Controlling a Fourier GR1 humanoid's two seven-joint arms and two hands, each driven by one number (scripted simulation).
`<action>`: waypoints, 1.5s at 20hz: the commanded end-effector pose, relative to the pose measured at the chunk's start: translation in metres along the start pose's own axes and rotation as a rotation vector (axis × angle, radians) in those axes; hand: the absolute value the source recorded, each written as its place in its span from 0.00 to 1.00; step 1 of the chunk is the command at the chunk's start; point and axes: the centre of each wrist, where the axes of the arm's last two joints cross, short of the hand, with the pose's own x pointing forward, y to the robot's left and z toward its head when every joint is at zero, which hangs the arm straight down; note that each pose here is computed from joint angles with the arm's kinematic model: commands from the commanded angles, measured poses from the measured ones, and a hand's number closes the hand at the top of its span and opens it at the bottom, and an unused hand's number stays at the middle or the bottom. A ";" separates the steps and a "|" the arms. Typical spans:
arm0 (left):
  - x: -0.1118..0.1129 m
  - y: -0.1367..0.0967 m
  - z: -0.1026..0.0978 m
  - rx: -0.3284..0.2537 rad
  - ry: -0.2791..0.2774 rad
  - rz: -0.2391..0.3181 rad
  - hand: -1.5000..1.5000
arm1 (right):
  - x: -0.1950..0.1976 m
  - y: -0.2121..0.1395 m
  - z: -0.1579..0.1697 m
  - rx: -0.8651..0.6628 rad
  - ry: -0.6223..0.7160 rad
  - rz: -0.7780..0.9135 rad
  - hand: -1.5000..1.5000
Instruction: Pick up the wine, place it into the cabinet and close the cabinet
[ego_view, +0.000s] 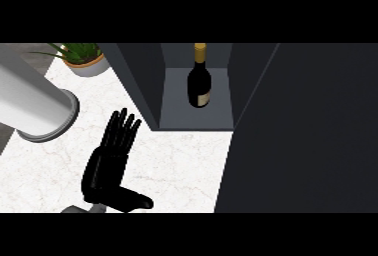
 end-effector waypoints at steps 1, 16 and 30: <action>0.017 0.018 0.002 0.016 -0.041 -0.016 0.00 | 0.042 0.006 0.015 0.231 0.013 -0.132 0.00; 0.072 0.100 0.032 0.069 -0.078 -0.089 0.00 | 0.054 0.020 0.010 0.332 -0.078 -0.164 1.00; 0.107 0.122 0.033 0.024 -0.067 -0.088 0.00 | 0.036 0.040 -0.015 0.378 -0.100 -0.225 1.00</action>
